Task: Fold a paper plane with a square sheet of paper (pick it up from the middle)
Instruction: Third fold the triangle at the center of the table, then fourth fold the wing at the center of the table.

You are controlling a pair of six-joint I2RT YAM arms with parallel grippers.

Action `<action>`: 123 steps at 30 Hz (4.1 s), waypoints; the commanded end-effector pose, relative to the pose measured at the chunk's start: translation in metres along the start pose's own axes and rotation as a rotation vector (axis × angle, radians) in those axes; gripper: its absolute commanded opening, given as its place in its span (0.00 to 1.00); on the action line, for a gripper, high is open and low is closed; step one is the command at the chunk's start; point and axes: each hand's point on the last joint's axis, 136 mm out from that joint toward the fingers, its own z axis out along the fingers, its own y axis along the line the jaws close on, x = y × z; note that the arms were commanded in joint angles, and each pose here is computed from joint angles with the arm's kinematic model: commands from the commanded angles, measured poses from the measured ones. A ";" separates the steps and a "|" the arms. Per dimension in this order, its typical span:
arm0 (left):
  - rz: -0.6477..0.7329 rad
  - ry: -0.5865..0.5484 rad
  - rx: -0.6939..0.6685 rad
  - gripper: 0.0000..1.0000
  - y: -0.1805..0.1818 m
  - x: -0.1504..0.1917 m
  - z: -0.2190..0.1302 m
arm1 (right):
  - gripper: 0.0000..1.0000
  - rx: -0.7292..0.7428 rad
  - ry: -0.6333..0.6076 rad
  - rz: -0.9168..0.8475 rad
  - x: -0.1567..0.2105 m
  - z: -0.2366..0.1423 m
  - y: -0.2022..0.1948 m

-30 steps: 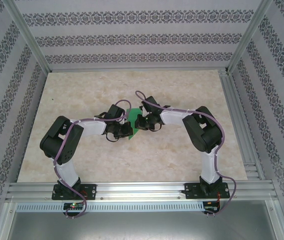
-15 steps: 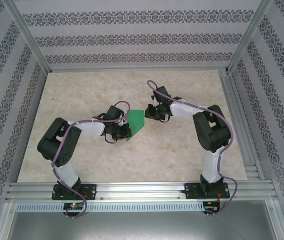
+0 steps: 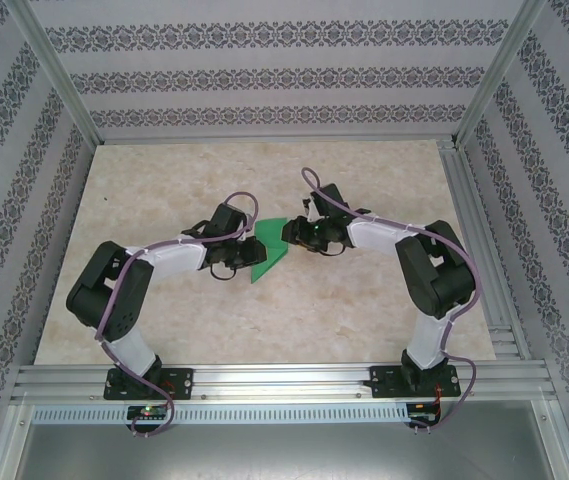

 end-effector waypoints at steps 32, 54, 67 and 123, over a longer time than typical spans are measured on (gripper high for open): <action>-0.031 -0.103 -0.033 0.32 0.011 -0.028 -0.016 | 0.06 -0.080 -0.017 0.047 -0.002 0.013 0.023; 0.273 -0.375 0.097 0.87 -0.039 -0.051 -0.085 | 0.04 0.189 -0.326 0.130 -0.018 -0.063 0.016; 0.750 -0.325 -0.011 0.86 -0.058 -0.012 -0.019 | 0.04 0.184 -0.305 0.384 -0.002 -0.024 -0.016; 0.572 -0.271 0.167 0.07 -0.055 0.006 0.030 | 0.35 -0.143 -0.250 0.271 -0.010 -0.036 -0.020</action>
